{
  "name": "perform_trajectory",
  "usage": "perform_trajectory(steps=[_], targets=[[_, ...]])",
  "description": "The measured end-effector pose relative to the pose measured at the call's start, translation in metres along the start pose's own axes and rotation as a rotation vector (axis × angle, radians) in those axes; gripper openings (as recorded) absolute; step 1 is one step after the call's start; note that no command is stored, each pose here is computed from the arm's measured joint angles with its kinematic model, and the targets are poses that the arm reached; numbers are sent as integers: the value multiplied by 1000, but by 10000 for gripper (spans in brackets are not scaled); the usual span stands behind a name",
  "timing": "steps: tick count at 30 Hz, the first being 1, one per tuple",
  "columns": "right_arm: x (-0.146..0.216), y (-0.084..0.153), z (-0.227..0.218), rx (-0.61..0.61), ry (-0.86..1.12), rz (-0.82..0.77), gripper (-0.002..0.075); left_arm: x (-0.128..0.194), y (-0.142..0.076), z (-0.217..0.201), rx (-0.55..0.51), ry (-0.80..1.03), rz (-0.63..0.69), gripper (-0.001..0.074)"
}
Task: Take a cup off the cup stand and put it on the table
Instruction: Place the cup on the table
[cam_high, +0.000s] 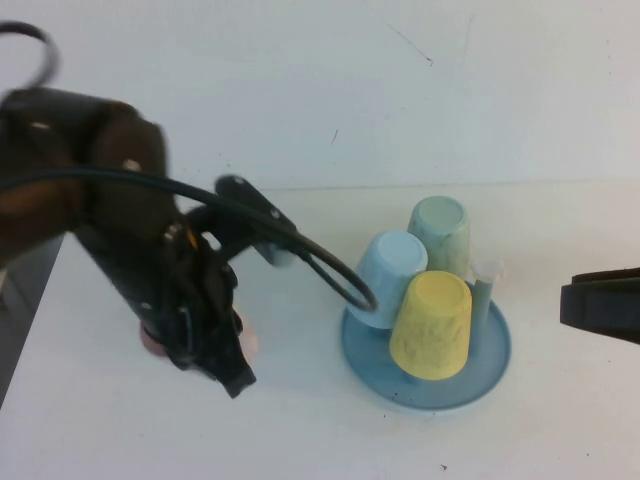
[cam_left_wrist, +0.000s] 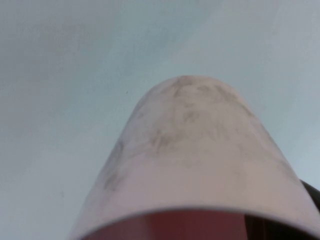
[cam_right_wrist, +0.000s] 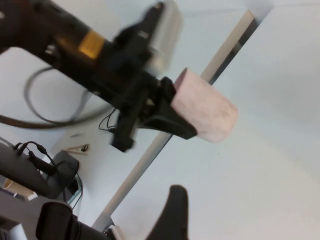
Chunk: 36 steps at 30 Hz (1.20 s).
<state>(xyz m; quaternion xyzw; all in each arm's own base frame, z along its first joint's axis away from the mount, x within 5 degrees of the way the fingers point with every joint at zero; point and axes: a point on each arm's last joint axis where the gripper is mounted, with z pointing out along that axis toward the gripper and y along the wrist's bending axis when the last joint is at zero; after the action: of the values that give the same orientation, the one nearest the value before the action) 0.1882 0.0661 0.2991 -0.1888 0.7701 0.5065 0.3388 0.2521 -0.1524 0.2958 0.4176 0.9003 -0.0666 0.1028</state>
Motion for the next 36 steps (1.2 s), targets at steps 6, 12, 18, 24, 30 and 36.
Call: perform_trajectory(steps=[6, 12, 18, 24, 30, 36], targets=[[0, 0, 0, 2, 5, -5, 692, -18, 0, 55, -77, 169, 59, 20], [4, -1, 0, 17, 39, -19, 692, -36, 2, 93, -68, 261, 67, 19], [4, -1, 0, 20, 45, -21, 692, -50, 8, 111, -64, 310, 57, 18], [4, -2, 0, 21, 47, -22, 692, -54, 9, 114, -62, 314, 67, 18], [4, -2, 0, 21, 47, -22, 692, -53, 9, 119, -51, 329, 94, 24], [4, -2, 0, 21, 47, -22, 692, -55, 9, 119, -53, 309, 92, 208]])
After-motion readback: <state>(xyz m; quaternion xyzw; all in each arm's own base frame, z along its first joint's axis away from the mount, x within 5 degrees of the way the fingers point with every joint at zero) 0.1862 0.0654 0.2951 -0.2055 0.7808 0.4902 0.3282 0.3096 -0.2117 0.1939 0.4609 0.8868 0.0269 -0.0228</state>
